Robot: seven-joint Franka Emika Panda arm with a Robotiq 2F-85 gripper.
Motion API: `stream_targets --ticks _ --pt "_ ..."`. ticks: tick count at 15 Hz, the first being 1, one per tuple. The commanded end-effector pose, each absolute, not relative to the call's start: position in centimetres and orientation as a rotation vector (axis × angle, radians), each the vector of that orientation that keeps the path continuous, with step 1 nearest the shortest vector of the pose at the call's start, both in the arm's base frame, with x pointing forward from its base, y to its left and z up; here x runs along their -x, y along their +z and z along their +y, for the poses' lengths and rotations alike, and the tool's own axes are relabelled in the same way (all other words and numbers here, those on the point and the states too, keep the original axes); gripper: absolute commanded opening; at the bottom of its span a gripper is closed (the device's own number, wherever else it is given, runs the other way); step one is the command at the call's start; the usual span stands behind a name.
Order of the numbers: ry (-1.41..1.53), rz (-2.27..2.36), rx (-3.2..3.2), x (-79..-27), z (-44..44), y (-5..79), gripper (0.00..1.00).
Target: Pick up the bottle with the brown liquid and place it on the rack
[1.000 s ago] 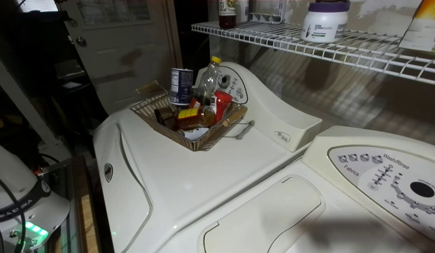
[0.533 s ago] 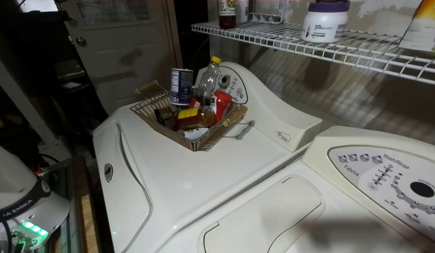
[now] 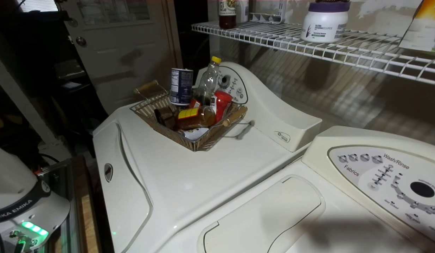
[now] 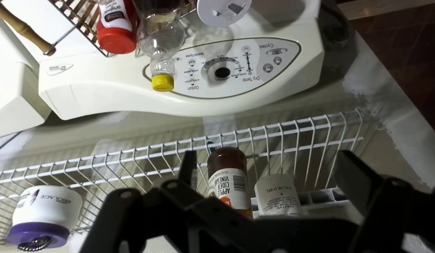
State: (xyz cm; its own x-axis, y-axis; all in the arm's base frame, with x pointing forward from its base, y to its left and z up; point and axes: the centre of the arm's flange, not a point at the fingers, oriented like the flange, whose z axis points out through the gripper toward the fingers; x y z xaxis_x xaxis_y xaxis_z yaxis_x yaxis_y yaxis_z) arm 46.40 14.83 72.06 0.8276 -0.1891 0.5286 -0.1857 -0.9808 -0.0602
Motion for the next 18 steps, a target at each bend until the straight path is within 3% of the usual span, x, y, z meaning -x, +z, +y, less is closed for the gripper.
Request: stream_targets --ticks 1,18 --pt "-0.885 0.312 2.972 -44.7 14.5 70.9 1.0" --pt "-0.848 0.313 2.978 -45.7 15.0 70.8 1.0"
